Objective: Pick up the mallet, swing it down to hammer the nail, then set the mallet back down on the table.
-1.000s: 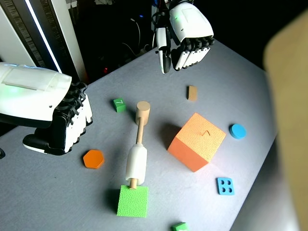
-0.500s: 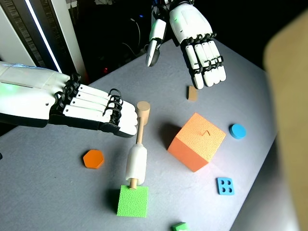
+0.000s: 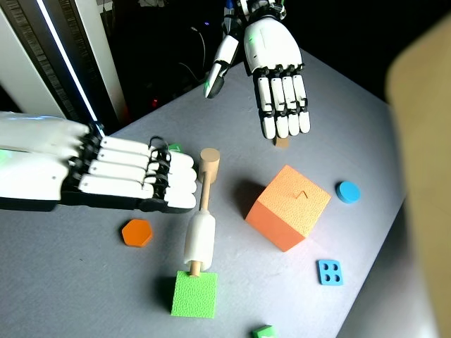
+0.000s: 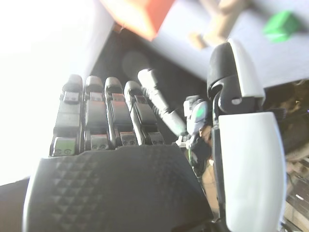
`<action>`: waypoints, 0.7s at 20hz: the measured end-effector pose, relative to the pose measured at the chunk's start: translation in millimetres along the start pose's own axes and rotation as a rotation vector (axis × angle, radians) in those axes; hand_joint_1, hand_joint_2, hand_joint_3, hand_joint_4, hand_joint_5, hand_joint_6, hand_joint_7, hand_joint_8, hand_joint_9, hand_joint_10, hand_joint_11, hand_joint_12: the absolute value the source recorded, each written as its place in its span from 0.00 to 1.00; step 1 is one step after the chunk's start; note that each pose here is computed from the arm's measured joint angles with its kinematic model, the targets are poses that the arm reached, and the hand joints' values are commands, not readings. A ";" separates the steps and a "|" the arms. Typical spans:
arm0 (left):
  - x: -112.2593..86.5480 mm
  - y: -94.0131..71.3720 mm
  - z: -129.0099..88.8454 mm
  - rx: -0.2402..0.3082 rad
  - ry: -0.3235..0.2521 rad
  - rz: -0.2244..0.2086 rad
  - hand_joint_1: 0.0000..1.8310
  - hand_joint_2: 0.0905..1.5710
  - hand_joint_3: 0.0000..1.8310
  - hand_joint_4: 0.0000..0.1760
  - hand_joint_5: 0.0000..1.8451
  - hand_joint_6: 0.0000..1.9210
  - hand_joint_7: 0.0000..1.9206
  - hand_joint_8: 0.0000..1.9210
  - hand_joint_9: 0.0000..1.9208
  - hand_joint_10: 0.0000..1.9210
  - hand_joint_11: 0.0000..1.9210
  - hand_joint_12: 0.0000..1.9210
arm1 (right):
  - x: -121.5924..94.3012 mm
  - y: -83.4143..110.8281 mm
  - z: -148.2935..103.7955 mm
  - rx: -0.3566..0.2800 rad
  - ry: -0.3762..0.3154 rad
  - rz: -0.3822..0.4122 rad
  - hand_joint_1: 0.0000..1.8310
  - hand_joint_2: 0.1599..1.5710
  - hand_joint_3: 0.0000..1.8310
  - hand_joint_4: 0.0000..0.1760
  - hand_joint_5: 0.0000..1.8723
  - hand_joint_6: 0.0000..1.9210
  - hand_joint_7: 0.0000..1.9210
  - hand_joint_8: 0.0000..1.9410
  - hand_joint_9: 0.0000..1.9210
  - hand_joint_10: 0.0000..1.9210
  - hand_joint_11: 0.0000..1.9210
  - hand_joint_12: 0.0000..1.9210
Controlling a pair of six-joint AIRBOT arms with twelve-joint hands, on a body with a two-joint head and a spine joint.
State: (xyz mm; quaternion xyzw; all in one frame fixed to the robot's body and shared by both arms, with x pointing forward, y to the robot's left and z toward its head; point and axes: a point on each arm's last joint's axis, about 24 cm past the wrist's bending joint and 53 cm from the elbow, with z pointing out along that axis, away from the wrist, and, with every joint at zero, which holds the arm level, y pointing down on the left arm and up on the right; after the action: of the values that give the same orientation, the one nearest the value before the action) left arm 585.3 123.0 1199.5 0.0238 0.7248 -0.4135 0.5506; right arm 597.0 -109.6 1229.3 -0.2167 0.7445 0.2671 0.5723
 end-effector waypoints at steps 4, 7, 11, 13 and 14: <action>4.0 8.9 10.7 0.015 0.018 -0.037 0.00 0.70 0.01 0.00 0.02 0.00 0.01 0.00 0.00 0.00 0.00 0.00 | 25.2 -10.0 10.3 0.078 0.111 0.057 0.63 0.51 0.00 0.00 0.00 0.00 0.00 0.00 0.00 0.00 0.00 0.00; 3.9 3.9 18.9 0.057 0.020 -0.025 0.00 0.70 0.00 0.00 0.00 0.00 0.00 0.00 0.00 0.00 0.00 0.00 | 30.4 0.7 20.9 0.075 0.141 0.093 0.61 0.52 0.00 0.00 0.00 0.00 0.00 0.00 0.00 0.00 0.01 0.00; 9.5 4.3 23.2 0.081 0.049 -0.005 0.00 0.70 0.00 0.00 0.03 0.01 0.00 0.00 0.00 0.00 0.00 0.00 | 32.7 2.9 32.2 0.088 0.162 0.160 0.62 0.53 0.00 0.00 0.00 0.00 0.00 0.00 0.00 0.00 0.00 0.00; 9.1 8.1 23.4 0.083 0.058 0.019 0.00 0.69 0.00 0.00 0.03 0.01 0.02 0.01 0.01 0.01 0.01 0.01 | 37.8 -3.8 42.3 0.116 0.187 0.187 0.61 0.53 0.00 0.00 0.00 0.00 0.00 0.00 0.00 0.00 0.01 0.01; 8.9 10.4 24.0 0.080 0.059 0.023 0.00 0.69 0.00 0.00 0.02 0.01 0.02 0.00 0.01 0.00 0.02 0.01 | 38.9 -6.3 47.3 0.125 0.194 0.202 0.62 0.55 0.00 0.00 0.00 0.00 0.00 0.00 0.00 0.00 0.01 0.01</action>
State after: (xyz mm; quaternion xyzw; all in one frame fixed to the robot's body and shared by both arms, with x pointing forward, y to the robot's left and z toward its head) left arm 605.5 111.1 1185.0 0.0664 0.7231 -0.4350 0.5324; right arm 626.0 -84.5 1181.2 -0.1294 0.8294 0.2542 0.4804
